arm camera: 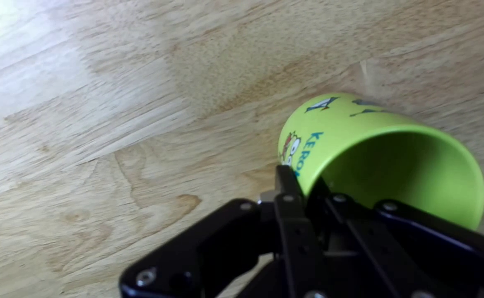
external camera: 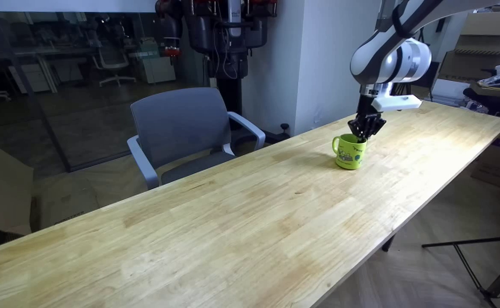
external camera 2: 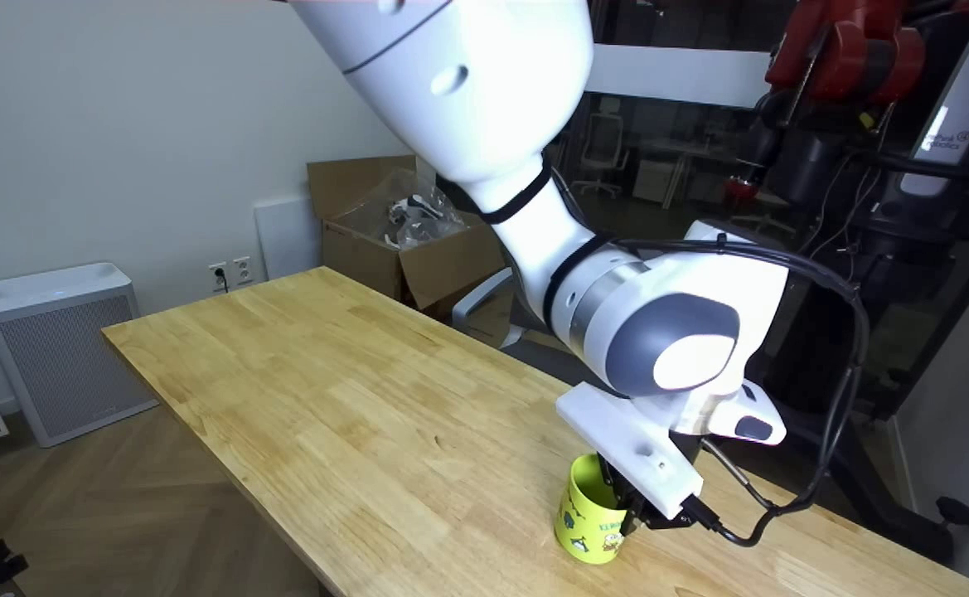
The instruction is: Move the yellow cup to the right
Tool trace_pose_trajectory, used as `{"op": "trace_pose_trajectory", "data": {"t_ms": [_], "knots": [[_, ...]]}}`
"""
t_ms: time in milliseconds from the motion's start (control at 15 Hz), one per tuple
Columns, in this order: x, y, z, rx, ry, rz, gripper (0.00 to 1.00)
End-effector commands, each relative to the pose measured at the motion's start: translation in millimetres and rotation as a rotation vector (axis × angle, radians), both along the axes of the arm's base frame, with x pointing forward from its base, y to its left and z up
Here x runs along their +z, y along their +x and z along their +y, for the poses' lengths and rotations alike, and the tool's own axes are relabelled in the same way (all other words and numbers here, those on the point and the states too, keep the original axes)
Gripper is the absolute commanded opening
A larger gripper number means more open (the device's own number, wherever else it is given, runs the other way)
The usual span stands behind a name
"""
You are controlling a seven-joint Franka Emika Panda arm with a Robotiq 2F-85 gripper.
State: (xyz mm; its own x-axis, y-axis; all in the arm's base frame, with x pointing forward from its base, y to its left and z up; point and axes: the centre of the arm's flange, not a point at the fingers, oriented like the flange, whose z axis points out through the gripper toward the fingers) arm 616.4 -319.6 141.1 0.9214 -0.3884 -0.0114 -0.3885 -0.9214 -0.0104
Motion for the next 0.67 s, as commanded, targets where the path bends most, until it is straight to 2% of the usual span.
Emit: {"op": "trace_pose_trajectory", "data": {"t_ms": [0, 600], "knots": [[11, 15, -4, -0.035, 0.004, 0.007, 0.36], [48, 2, 1, -0.057, -0.031, -0.019, 0.95]]}}
